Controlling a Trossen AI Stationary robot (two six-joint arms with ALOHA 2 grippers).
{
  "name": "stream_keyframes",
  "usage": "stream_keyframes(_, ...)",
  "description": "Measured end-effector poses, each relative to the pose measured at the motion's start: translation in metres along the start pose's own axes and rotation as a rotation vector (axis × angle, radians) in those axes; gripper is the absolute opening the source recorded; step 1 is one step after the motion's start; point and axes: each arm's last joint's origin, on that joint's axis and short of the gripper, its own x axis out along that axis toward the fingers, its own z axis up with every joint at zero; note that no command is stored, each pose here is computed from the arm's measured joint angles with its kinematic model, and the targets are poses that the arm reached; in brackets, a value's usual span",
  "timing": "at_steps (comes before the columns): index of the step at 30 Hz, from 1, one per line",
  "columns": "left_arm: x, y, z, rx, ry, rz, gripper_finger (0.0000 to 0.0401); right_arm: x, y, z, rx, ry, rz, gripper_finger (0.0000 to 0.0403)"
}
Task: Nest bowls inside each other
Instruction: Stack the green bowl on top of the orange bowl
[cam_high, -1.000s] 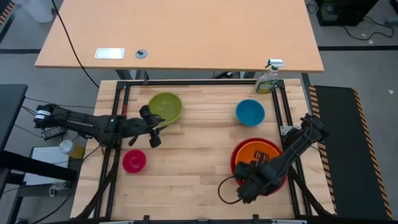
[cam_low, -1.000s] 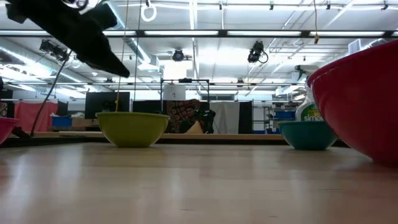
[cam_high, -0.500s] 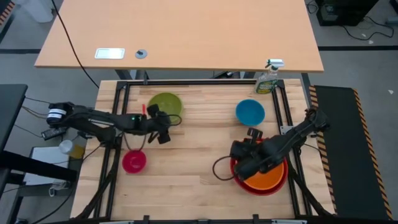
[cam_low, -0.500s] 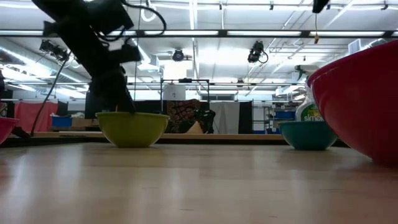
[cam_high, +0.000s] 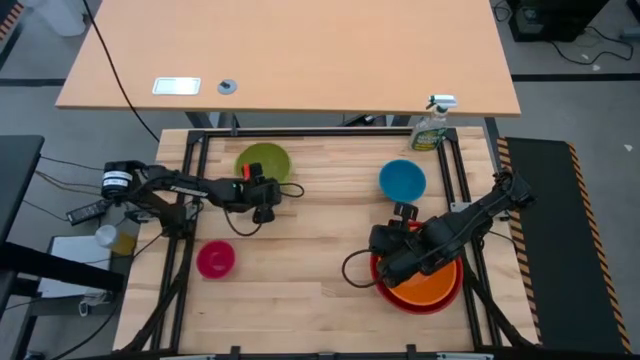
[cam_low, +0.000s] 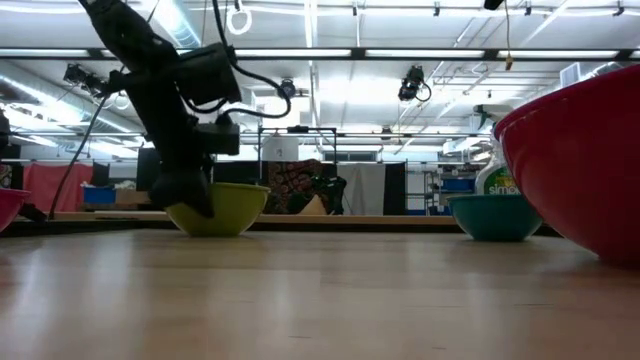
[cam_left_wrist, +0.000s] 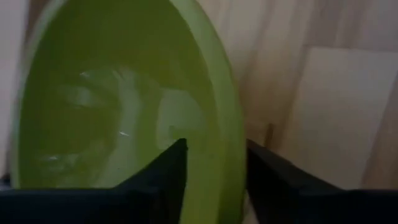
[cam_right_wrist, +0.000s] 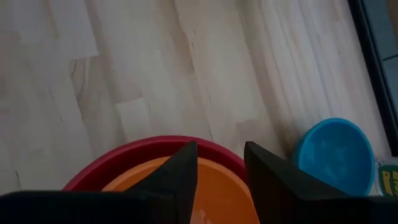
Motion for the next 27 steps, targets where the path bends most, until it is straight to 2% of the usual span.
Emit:
stream_keyframes(5, -0.002, -0.006, 0.002, -0.01, -0.026, -0.11, 0.0029, 0.001, -0.002, 0.002, -0.007, 0.001, -0.008, 0.014)
stream_keyframes(6, -0.003, -0.008, 0.002, -0.006, -0.034, -0.122, 0.0018, 0.002, -0.003, 0.002, -0.008, 0.002, -0.01, 0.014)
stream_keyframes(8, -0.009, -0.012, 0.005, 0.004, -0.069, -0.144, 0.0016, 0.002, -0.005, 0.003, -0.014, 0.002, -0.021, 0.014)
stream_keyframes(12, -0.024, -0.031, 0.011, 0.126, -0.173, -0.19, 0.0016, 0.003, -0.013, 0.001, -0.024, -0.02, -0.067, 0.0139)
stream_keyframes(14, -0.035, -0.043, 0.017, 0.201, -0.277, -0.239, 0.0014, 0.003, -0.021, -0.005, -0.011, -0.037, -0.091, 0.0139)
stream_keyframes(17, -0.057, -0.061, 0.031, 0.244, -0.434, -0.33, 0.0013, 0.002, -0.037, -0.018, 0.037, -0.076, -0.116, 0.0138)
stream_keyframes(22, -0.102, -0.078, 0.072, 0.281, -0.64, -0.384, 0.0012, 0.002, -0.064, -0.048, 0.168, -0.139, -0.086, 0.0138)
stream_keyframes(27, -0.13, -0.099, 0.135, 0.377, -0.754, -0.372, 0.0011, -0.001, -0.087, -0.068, 0.297, -0.2, -0.068, 0.0138)
